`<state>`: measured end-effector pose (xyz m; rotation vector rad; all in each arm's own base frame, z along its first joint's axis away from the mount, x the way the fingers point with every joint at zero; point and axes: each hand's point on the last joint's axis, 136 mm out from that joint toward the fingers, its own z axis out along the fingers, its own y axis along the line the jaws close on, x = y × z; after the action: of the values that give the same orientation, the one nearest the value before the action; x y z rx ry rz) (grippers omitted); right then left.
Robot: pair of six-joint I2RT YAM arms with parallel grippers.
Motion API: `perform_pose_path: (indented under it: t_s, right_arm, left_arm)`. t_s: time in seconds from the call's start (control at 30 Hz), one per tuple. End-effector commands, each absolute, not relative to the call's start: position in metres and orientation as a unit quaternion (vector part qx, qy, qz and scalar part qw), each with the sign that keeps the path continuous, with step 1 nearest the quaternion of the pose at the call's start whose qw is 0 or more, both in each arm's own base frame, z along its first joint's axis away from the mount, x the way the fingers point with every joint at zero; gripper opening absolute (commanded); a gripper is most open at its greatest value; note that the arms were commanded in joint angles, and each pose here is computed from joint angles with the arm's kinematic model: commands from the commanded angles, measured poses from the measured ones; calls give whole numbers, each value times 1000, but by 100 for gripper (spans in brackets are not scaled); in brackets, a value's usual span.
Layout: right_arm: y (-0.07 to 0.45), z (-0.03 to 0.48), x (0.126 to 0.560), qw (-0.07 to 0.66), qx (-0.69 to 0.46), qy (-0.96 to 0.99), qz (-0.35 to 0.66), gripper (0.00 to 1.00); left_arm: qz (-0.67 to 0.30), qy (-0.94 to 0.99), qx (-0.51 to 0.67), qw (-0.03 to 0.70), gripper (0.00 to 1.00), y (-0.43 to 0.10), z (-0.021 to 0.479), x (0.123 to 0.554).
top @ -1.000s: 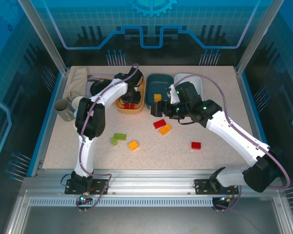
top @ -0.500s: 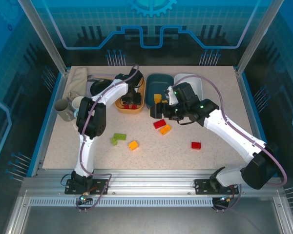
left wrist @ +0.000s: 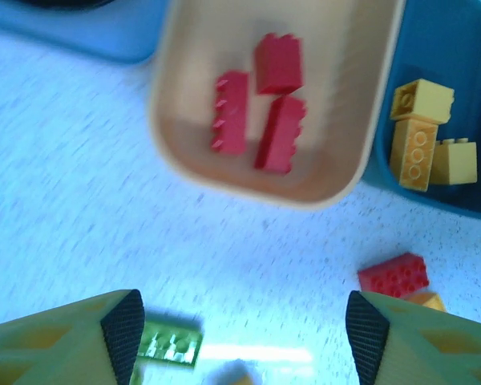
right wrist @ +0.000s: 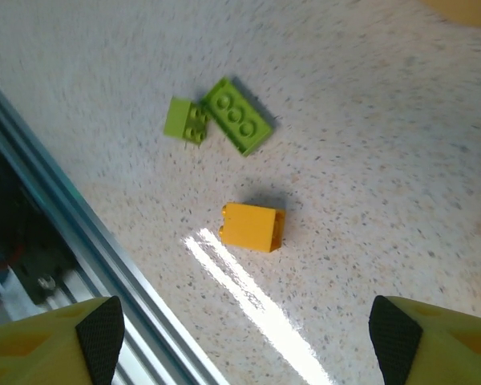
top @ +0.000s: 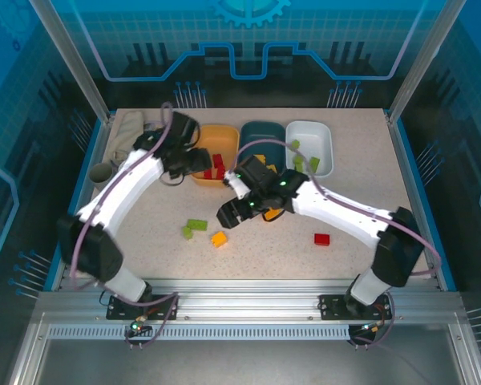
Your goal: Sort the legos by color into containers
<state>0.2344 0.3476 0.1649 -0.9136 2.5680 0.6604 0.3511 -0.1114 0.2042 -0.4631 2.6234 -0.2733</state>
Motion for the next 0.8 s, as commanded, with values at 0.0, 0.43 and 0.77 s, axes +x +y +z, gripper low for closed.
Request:
perform_pose_path:
  t_s: [0.0,0.43,0.77]
  right_arm:
    - [363,144,232,147,-414,877,196,83]
    - [407,59,246,74,-517,848,92,88]
    - [426,21,256,65,-521,850,51,88]
  left_arm:
    - [-94,934,-278,205,73,-86,192,303]
    - [-113,882,-390,237,74,-31,201,172]
    - [-121,875,-395,252,74,-24,211,160]
